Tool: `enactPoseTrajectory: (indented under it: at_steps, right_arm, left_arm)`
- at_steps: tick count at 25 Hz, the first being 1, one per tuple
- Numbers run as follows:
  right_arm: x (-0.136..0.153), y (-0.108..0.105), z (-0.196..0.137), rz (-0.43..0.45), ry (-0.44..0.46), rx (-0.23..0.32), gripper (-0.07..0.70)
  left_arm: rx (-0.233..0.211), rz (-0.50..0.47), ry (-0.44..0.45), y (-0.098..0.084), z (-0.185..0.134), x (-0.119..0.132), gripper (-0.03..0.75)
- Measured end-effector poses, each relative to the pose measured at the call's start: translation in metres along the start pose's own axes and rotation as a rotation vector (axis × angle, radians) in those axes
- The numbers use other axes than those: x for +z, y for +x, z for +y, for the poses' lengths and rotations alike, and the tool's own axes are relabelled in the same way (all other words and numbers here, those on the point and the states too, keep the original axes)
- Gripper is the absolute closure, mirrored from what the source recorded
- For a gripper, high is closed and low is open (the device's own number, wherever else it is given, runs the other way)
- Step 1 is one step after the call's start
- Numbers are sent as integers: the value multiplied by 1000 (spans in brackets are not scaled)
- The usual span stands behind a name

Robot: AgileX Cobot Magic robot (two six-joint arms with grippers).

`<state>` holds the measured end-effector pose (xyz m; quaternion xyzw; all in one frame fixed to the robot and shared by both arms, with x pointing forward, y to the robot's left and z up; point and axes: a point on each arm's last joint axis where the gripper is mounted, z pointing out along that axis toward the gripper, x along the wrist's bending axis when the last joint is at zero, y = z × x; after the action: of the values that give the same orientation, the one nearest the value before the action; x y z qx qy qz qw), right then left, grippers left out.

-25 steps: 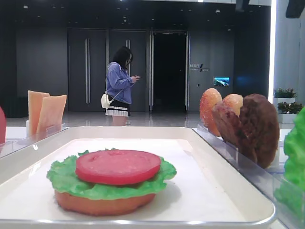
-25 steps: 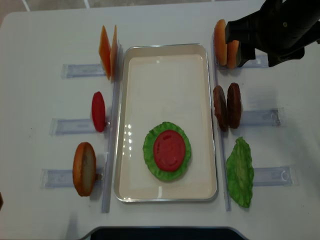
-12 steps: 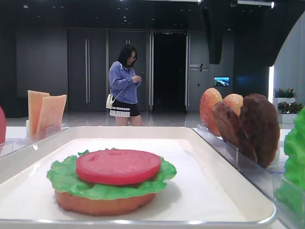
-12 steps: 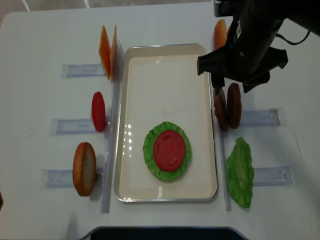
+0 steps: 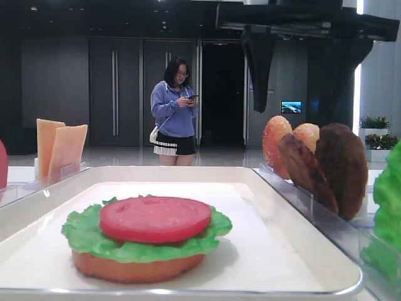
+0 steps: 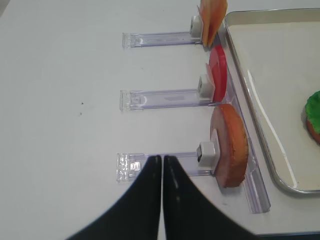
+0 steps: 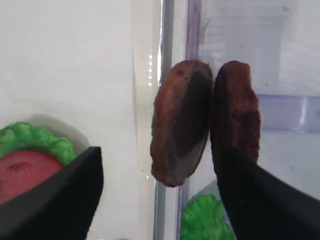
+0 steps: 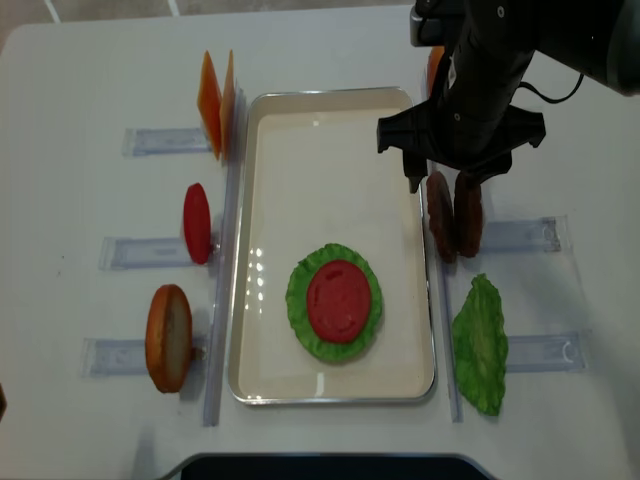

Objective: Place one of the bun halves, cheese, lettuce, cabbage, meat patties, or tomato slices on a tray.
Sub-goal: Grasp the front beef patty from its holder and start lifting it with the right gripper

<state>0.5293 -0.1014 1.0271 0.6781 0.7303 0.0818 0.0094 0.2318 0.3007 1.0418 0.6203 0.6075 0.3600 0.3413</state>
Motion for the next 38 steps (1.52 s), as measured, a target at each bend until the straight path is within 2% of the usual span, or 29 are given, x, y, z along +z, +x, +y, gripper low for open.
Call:
enactPoseTrajectory:
  at_steps: [25, 32, 35, 38]
  right_arm:
    - [42, 4, 9, -47, 65, -4, 139]
    - [49, 1, 9, -95, 78, -24, 143]
    - [49, -2, 9, -133, 79, -29, 190]
    - [48, -5, 9, -168, 75, -36, 298]
  left_arm:
    - [-2, 0, 0, 0, 0, 0, 722]
    - [-3, 0, 0, 0, 0, 0, 722]
    - [-3, 0, 0, 0, 0, 0, 722]
    - [-3, 0, 0, 0, 0, 0, 722]
